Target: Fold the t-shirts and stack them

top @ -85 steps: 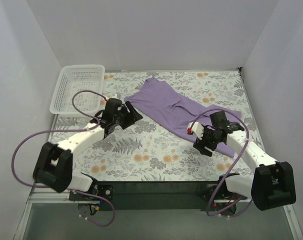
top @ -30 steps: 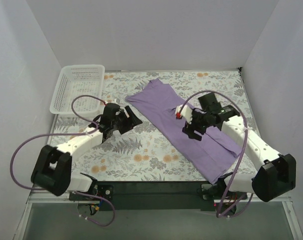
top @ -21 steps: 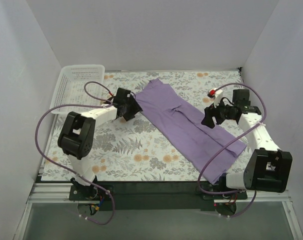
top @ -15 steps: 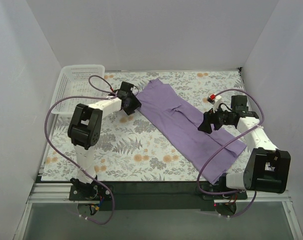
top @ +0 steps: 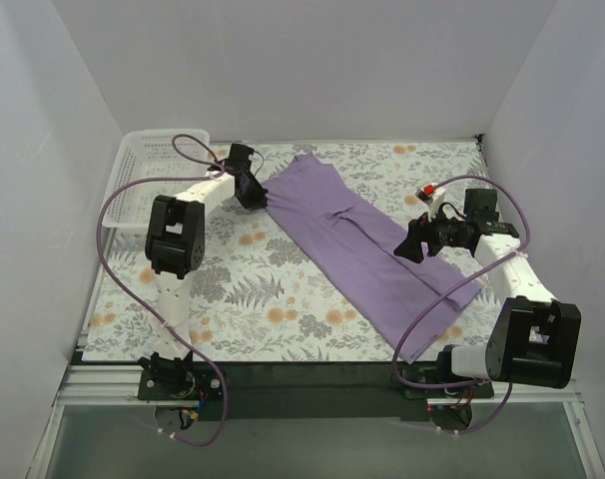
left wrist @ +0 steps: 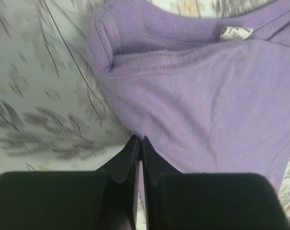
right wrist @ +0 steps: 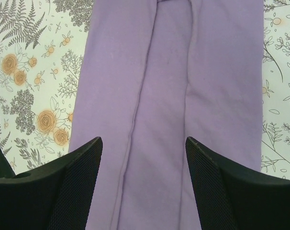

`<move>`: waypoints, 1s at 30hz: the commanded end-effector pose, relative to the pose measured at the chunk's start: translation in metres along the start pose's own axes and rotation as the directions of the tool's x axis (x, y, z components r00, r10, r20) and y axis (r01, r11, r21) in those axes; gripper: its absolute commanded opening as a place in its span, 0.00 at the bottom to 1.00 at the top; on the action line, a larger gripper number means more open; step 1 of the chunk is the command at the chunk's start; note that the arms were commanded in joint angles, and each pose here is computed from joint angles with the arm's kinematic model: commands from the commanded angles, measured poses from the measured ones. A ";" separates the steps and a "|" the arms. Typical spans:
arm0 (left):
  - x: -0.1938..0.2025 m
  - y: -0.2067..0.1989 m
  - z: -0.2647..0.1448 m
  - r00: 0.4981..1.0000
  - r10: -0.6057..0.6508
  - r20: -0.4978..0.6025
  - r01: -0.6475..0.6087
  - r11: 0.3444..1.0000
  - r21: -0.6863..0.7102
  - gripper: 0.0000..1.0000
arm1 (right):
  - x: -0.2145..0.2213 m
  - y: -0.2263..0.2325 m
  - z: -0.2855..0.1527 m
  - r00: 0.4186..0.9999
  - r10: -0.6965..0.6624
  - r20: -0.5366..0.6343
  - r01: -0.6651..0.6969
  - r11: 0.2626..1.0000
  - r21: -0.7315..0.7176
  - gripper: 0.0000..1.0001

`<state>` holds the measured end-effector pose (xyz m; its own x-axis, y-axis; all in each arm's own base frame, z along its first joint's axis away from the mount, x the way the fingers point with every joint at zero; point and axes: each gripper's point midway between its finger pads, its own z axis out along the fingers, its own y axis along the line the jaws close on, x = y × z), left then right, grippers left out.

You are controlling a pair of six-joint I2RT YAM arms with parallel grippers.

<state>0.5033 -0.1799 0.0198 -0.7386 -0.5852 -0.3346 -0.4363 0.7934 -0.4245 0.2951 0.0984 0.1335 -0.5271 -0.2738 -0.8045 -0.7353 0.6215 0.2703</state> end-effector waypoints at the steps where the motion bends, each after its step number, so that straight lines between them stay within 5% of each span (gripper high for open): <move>1: -0.030 0.033 0.001 0.999 0.028 -0.044 -0.032 0.995 -0.091 0.00 | -0.013 0.001 -0.002 0.999 -0.032 0.040 0.032 0.999 -0.010 0.77; 6: -0.053 0.024 0.009 0.992 0.083 -0.097 -0.089 0.994 -0.058 0.02 | -0.006 -0.009 0.002 1.000 -0.012 0.001 0.012 1.000 0.023 0.77; 9: -0.062 0.001 0.000 0.988 0.127 -0.083 -0.124 0.991 0.041 0.23 | -0.001 -0.013 0.006 1.000 0.002 -0.017 -0.002 1.000 0.028 0.76; 15: -0.079 -0.044 -0.073 0.975 0.212 0.067 -0.222 0.941 0.254 0.45 | 0.006 -0.027 0.019 0.995 0.075 -0.068 -0.073 0.997 0.035 0.76; 19: -0.084 -0.068 -0.160 0.943 0.240 0.233 -0.315 0.871 0.377 0.52 | 0.004 -0.057 0.033 0.987 0.118 -0.110 -0.111 0.992 0.066 0.76; 24: -0.047 -0.052 -0.220 0.922 0.236 0.307 -0.361 0.810 0.463 0.58 | 0.005 -0.083 0.042 0.978 0.135 -0.161 -0.120 0.988 0.102 0.76; 30: 0.038 0.004 -0.243 0.951 0.237 0.197 -0.307 0.780 0.546 0.59 | 0.027 -0.090 0.054 0.953 0.178 -0.244 -0.168 0.984 0.061 0.72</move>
<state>0.3814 -0.1523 0.2460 -0.6230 -0.4219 -0.6587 0.1781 0.7434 -0.6447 0.3743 0.0768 0.0671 -0.7107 -0.3090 -0.6320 -0.6137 0.7116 0.3421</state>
